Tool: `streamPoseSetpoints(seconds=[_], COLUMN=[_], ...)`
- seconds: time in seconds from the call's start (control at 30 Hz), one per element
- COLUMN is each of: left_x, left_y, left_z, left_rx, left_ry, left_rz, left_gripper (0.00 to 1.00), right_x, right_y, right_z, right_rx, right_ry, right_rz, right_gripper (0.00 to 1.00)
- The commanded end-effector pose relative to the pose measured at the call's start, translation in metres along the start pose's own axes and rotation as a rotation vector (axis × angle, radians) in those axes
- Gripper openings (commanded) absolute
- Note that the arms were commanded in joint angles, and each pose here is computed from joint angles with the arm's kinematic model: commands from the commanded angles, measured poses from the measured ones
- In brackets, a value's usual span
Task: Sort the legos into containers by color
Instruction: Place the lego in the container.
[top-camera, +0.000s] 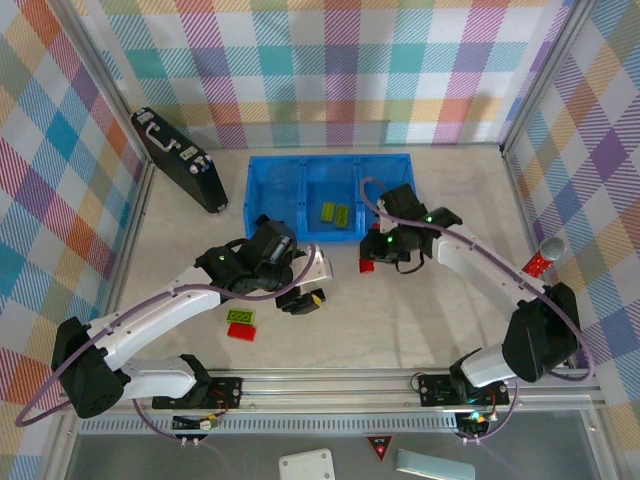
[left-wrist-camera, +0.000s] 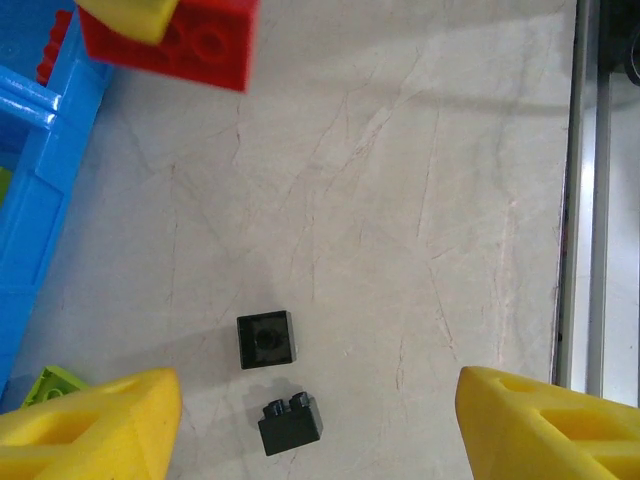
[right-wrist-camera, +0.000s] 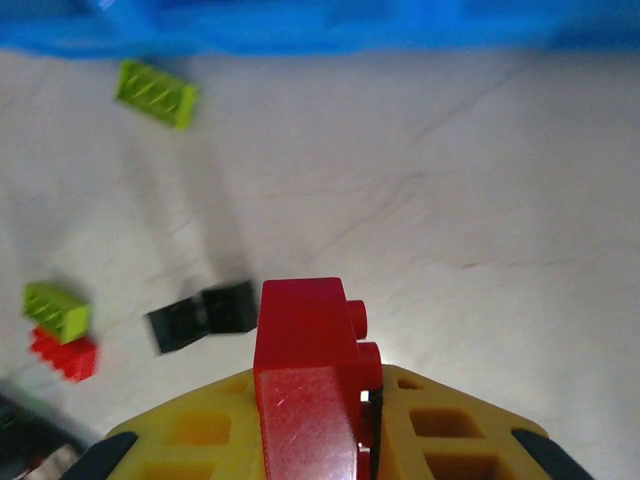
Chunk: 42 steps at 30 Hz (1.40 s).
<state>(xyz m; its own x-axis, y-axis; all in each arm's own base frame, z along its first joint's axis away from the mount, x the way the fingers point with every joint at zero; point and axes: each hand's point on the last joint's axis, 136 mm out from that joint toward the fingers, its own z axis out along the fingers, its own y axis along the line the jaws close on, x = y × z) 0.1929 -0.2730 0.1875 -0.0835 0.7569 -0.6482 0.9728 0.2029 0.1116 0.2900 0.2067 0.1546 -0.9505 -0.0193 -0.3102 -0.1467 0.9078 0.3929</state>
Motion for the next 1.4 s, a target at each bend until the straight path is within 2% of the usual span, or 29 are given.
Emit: streamPoseSetpoints(seconds=[0.0, 0.1, 0.27, 0.63, 1.07, 1.37], left_x=[0.003, 0.004, 0.005, 0.009, 0.013, 0.015], left_y=[-0.003, 0.000, 0.000, 0.001, 0.002, 0.002], left_z=[-0.001, 0.001, 0.003, 0.011, 0.020, 0.022], left_rx=[-0.002, -0.014, -0.009, -0.005, 0.010, 0.005], left_ry=[0.003, 0.008, 0.015, 0.033, 0.060, 0.067], left_rz=[-0.004, -0.012, -0.017, -0.033, -0.047, -0.050], left_gripper=[0.72, 0.73, 0.73, 0.73, 0.72, 0.71], right_x=[-0.023, -0.050, -0.096, -0.170, -0.177, -0.173], right_y=[-0.031, -0.047, -0.056, -0.073, -0.085, -0.088], right_z=[-0.006, -0.005, 0.005, 0.056, 0.128, 0.153], right_rx=[0.141, 0.211, 0.247, 0.197, 0.093, 0.048], right_ry=[-0.002, -0.013, -0.005, 0.025, 0.077, 0.099], right_rz=[-0.088, -0.108, -0.141, -0.106, -0.024, 0.017], right_gripper=[0.24, 0.24, 0.24, 0.24, 0.23, 0.23])
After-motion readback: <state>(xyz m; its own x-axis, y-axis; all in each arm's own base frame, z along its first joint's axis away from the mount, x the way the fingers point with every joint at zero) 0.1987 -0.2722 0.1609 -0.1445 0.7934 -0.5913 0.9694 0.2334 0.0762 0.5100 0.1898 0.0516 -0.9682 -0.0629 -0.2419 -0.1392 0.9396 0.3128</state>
